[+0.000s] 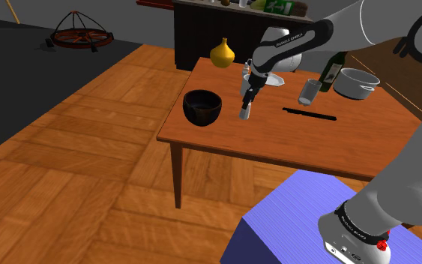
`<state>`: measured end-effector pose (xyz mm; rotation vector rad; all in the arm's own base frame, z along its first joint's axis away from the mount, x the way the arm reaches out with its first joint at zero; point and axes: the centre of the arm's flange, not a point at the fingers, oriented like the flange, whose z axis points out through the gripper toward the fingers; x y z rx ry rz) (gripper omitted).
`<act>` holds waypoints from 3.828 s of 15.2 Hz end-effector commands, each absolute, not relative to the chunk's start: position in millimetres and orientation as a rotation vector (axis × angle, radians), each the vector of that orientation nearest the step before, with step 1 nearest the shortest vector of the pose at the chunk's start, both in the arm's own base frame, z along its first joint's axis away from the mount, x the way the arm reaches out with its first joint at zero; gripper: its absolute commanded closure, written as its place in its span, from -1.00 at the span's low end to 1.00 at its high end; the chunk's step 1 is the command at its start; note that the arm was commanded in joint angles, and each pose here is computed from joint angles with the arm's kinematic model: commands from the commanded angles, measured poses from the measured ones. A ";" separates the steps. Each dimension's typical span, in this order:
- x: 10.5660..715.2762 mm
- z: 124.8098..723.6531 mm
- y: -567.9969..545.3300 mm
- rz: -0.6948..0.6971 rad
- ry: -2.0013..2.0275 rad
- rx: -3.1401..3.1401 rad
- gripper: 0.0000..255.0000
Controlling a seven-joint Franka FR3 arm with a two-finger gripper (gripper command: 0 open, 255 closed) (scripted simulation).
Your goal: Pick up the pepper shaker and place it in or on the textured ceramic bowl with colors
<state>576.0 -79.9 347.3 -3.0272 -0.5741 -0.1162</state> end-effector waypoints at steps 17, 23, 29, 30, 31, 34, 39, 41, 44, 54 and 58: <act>576.0 379.0 -79.9 -0.116 -0.574 -3.027 1.00; 576.0 410.6 -79.9 -0.116 -0.574 -3.027 1.00; 576.0 442.3 -79.9 -0.116 -0.574 -3.027 1.00; 576.0 447.6 -79.9 -0.116 -0.574 -3.027 1.00; 576.0 452.9 -79.9 -0.116 -0.574 -3.027 1.00; 576.0 468.7 -79.9 -0.116 -0.574 -3.027 1.00; 576.0 495.1 -79.9 -0.116 -0.574 -3.027 1.00; 576.0 505.7 -79.9 -0.116 -0.574 -3.027 1.00; 576.0 521.5 -79.9 -0.116 -0.574 -3.027 1.00; 606.9 547.2 -7.4 -0.116 -0.574 -3.027 1.00; 627.5 552.6 40.9 -0.116 -0.574 -3.027 1.00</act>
